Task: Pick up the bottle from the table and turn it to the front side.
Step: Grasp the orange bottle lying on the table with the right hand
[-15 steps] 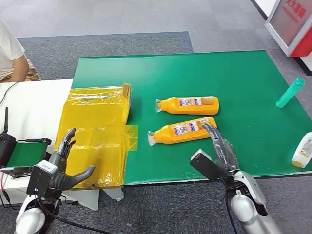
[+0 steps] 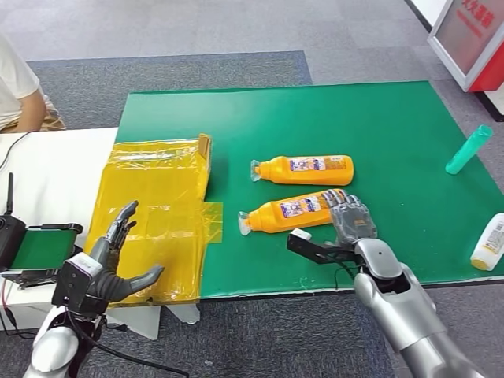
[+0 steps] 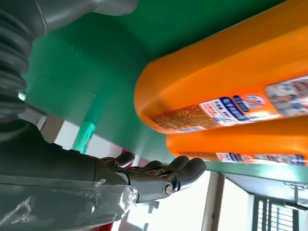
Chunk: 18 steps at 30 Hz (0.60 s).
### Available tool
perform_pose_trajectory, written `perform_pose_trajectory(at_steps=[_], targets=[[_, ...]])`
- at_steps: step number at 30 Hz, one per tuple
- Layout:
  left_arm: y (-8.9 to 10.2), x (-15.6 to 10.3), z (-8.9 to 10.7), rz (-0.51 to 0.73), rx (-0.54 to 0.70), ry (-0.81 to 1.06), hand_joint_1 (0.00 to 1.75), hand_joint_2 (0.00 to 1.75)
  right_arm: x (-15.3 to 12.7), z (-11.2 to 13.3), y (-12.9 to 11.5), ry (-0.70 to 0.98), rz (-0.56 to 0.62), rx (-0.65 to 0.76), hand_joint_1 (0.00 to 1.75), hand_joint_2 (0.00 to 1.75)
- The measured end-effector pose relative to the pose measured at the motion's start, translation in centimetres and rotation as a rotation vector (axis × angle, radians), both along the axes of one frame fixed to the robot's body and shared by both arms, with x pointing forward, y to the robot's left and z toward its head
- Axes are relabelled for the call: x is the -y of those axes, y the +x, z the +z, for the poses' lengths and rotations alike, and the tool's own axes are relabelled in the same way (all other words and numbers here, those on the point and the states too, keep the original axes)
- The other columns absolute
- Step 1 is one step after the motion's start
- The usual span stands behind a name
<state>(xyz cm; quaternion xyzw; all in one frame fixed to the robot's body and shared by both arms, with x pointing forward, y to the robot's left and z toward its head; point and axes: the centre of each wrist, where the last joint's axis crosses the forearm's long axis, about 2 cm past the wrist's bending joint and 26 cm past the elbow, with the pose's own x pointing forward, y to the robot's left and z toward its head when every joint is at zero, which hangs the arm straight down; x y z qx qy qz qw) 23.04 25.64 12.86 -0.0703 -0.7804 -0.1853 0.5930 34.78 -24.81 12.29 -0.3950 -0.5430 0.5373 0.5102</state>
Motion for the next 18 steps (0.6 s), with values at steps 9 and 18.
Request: perform_pose_trajectory(at_steps=[9, 18], targets=[[-0.3, 0.5, -0.7, -0.026, -0.037, -0.017, 0.0, 1.75, -0.7, -0.1, 2.8, -0.196, 0.031, 0.001, 0.0, 1.75], [-0.8, 0.9, -1.6, -0.037, -0.073, -0.024, 0.0, 1.75, -1.9, 0.4, 4.5, -0.297, 0.081, -0.04, 0.0, 1.75]])
